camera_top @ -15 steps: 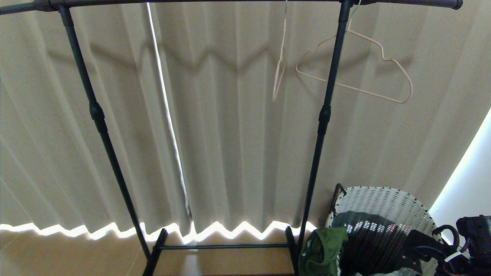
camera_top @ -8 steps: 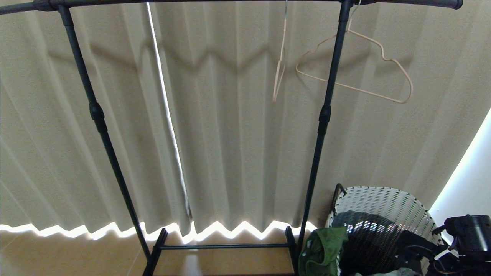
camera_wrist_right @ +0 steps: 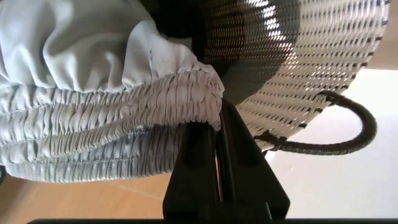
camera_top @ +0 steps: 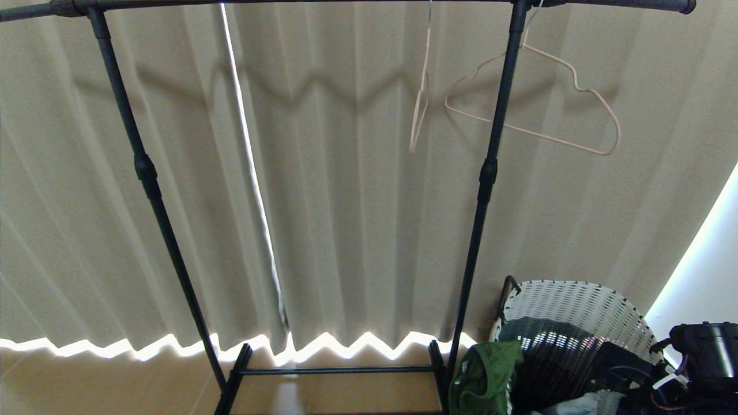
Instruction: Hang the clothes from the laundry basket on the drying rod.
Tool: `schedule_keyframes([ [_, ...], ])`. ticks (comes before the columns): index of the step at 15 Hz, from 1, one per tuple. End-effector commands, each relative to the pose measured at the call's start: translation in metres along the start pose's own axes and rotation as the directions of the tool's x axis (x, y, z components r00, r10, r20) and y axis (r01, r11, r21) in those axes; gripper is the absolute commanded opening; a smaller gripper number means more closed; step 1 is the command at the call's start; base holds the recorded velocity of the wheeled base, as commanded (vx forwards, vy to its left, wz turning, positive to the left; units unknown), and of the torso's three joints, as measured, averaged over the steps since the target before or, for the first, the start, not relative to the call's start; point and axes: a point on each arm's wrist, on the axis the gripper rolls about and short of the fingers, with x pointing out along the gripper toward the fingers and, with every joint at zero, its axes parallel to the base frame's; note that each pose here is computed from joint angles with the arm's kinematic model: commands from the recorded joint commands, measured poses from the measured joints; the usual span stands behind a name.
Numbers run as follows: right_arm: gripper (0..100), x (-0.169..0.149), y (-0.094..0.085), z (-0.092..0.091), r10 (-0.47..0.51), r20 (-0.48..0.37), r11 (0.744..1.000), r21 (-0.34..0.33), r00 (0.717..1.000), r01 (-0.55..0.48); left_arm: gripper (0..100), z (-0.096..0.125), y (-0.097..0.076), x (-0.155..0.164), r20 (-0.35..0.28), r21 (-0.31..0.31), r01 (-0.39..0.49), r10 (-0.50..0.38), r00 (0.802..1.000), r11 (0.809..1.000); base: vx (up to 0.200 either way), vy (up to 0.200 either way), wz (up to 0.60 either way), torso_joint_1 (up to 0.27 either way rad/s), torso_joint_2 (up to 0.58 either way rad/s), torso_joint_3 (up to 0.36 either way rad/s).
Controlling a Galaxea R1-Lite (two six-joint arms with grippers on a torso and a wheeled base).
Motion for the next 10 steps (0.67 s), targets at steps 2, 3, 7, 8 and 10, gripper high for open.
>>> schedule_keyframes([
  [2, 0, -0.011, 0.002, -0.002, -0.065, 0.113, 0.998, 0.016, 0.991, 0.063, 100, 0.0, 0.0, 0.0, -0.001, -0.001, 0.0, 0.0, 1.0, 1.0, 0.0, 0.0, 0.0, 0.0, 0.0, 0.0],
  [3, 0, -0.014, 0.002, -0.001, -0.084, 0.158, 0.996, 0.021, 0.984, 0.082, 100, 0.0, 0.0, 0.0, -0.001, -0.001, 0.0, 0.0, 1.0, 1.0, 0.0, 0.0, 0.0, 0.0, 0.0, 0.0],
  [7, 0, -0.026, -0.007, 0.008, -0.163, 0.322, 0.981, 0.154, 0.932, 0.119, 100, 0.0, 0.0, 0.0, -0.001, -0.001, 0.0, 0.0, 1.0, 1.0, 0.0, 0.0, 0.0, 0.0, 0.0, 0.0],
  [8, 0, -0.028, -0.009, 0.01, -0.172, 0.354, 0.978, 0.173, 0.919, 0.116, 100, 0.0, 0.0, 0.0, -0.001, -0.001, 0.0, 0.0, 1.0, 1.0, 0.0, 0.0, 0.0, 0.0, 0.0, 0.0],
  [10, 0, -0.033, -0.015, 0.017, -0.225, 0.424, 0.968, 0.2, 0.878, 0.151, 100, 0.0, 0.0, 0.0, -0.001, -0.001, 0.0, 0.0, 1.0, 1.0, 0.0, 0.0, 0.0, 0.0, 0.0, 0.0],
])
